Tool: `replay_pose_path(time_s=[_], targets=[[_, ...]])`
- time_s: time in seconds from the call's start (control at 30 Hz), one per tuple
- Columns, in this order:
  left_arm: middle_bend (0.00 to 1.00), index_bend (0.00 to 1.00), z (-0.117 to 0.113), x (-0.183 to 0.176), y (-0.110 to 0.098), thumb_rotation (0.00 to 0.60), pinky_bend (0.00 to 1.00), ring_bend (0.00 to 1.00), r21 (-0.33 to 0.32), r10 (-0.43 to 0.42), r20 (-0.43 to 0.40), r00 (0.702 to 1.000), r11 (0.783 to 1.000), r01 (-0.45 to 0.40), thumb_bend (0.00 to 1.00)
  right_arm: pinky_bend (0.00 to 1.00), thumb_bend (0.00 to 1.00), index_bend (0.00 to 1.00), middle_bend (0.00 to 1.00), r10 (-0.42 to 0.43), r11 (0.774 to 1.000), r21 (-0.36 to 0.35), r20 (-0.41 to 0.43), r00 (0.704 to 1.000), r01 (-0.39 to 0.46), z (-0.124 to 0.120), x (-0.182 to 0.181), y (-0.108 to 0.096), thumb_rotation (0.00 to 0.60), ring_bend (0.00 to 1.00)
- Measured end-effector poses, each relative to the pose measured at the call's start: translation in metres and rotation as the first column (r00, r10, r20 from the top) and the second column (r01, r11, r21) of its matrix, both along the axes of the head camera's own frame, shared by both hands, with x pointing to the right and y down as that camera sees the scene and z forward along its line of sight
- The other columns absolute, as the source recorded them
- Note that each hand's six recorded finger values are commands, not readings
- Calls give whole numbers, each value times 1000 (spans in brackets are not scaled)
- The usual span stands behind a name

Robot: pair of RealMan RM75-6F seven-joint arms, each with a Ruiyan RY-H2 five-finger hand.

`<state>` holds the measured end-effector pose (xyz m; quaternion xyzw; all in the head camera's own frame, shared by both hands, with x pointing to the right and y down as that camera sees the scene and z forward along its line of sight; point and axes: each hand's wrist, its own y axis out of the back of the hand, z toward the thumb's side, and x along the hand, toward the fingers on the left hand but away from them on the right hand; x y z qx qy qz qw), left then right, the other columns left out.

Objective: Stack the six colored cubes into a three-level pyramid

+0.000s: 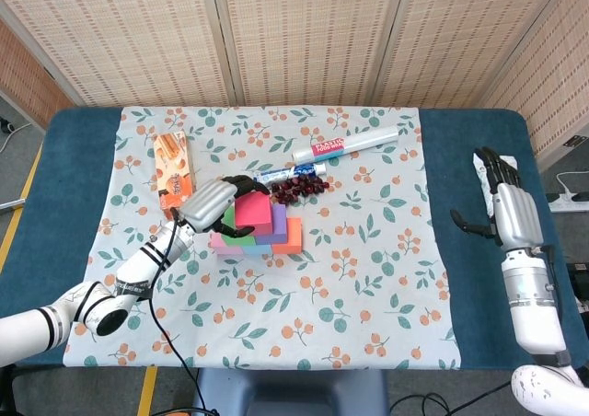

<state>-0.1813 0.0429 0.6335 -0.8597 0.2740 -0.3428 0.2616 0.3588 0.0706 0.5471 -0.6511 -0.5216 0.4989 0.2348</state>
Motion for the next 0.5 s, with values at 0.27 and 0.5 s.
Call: replay_pose_path(time_s=[0.27,0.5], targets=[[263,333,0,1,0,600,239,167,3,-2,13,1000,1000,2,310,0,86,0,0,1,1000,-3,-1,1000,-1,0,1,1,600,0],[263,333,0,1,1,600,238,168,2,-6,16,1000,1000,6,310,0,86,0,0,3,1000,-3,0,1000,-3,0,2,0,600,0]])
